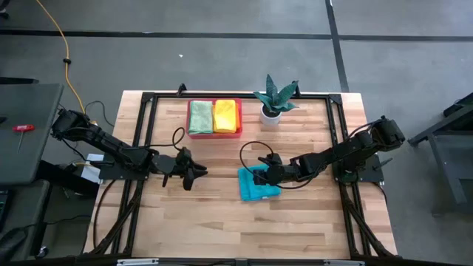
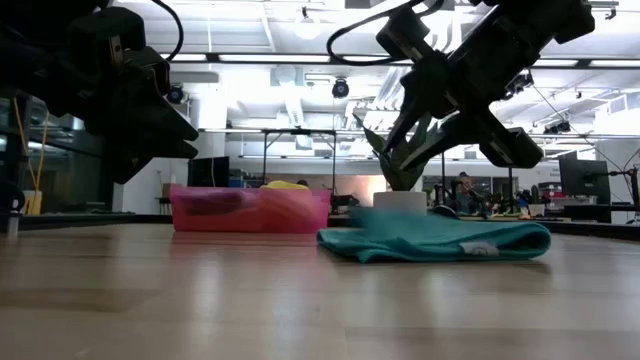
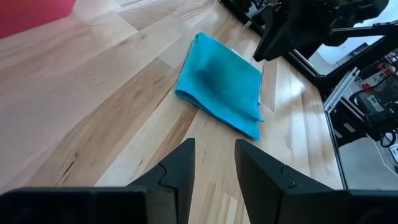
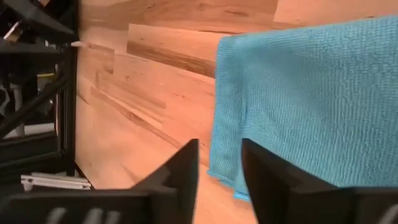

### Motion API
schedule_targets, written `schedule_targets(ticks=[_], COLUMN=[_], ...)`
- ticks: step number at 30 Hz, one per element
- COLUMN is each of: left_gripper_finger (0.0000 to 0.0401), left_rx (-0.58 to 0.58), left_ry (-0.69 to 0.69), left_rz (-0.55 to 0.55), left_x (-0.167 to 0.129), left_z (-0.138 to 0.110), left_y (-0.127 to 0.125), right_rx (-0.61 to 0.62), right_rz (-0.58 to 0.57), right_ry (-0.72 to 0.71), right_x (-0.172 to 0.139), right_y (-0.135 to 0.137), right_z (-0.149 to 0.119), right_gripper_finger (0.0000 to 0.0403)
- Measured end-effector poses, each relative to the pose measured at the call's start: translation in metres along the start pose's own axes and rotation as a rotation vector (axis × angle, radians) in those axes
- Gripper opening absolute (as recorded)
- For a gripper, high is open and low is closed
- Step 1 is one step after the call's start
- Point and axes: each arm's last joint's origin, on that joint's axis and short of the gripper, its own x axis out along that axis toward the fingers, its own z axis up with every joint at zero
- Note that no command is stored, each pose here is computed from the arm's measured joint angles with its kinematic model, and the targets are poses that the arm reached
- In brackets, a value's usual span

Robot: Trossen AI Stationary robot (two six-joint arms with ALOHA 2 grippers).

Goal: Fold microfiber towels
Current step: Fold the blue microfiber towel

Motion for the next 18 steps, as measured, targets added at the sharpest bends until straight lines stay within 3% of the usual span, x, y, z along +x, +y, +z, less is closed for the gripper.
schedule_targets(ticks=[5, 9, 18], left_gripper_finger=[0.0104, 0.0104, 0.0104], left_rx=[0.000, 0.000, -0.016], left_ry=[0.000, 0.000, 0.001], left_rz=[0.000, 0.000, -0.001], left_x=[0.000, 0.000, 0.000], left_z=[0.000, 0.000, 0.000], left_y=[0.000, 0.000, 0.000], right_rx=[-0.047, -0.114, -0.176], right_rz=[0.042, 0.047, -0.355], right_ry=[0.008, 0.021, 0.064], right_x=[0.000, -0.005, -0.043], right_y=[0.004, 0.006, -0.029], right_z=[0.000, 0.006, 0.018], right_gripper_finger=[0.0169, 0.0198, 0.0202])
